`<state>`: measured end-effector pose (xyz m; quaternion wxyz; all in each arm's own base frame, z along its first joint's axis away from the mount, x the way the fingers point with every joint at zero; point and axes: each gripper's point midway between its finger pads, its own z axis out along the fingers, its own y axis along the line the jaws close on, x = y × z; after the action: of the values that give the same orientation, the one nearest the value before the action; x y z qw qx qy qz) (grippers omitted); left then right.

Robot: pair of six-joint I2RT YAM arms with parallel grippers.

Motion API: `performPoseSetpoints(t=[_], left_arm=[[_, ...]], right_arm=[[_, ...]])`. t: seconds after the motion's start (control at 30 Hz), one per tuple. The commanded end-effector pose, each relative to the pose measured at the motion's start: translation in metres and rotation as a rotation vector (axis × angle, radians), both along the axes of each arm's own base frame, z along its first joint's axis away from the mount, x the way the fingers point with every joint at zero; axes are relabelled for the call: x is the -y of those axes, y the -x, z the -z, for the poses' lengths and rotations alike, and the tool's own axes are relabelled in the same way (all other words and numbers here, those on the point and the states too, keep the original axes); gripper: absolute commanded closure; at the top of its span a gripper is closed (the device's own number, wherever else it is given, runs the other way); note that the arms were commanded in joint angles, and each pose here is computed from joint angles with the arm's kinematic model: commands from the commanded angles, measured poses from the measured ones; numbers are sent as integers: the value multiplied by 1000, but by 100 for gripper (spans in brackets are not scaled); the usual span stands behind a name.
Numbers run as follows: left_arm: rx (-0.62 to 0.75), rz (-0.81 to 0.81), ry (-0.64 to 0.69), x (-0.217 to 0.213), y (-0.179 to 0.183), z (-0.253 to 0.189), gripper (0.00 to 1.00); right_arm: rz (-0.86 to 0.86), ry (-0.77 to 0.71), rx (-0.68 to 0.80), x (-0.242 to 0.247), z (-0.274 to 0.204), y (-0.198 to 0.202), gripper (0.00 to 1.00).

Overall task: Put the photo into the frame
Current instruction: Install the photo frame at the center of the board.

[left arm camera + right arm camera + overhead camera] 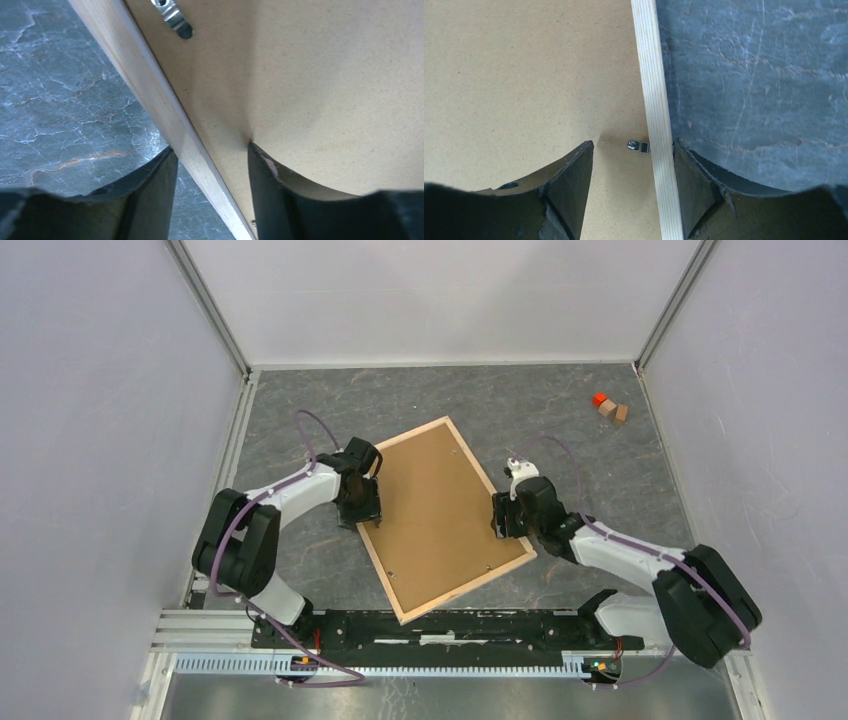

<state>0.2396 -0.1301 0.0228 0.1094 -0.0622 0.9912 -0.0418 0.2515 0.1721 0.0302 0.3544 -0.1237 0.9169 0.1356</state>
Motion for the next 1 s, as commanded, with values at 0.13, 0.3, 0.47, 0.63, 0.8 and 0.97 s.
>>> performPoseSetpoints(t=[0.13, 0.3, 0.47, 0.63, 0.8, 0.97], left_arm=[[28, 90, 141, 50, -42, -17, 48], [24, 134, 104, 48, -47, -8, 61], [6, 187, 60, 39, -44, 0, 62], [-7, 207, 103, 46, -39, -1, 64], [-5, 218, 73, 41, -40, -4, 70], [-9, 210, 58, 39, -41, -2, 71]], right_arm=[[-48, -136, -33, -7, 9, 37, 34], [-69, -102, 31, -3, 1, 31, 30], [54, 3, 118, 16, -25, -17, 2], [104, 54, 69, 12, -40, -74, 2], [172, 70, 32, 10, -36, -134, 6], [295, -13, -91, -5, -23, -172, 14]])
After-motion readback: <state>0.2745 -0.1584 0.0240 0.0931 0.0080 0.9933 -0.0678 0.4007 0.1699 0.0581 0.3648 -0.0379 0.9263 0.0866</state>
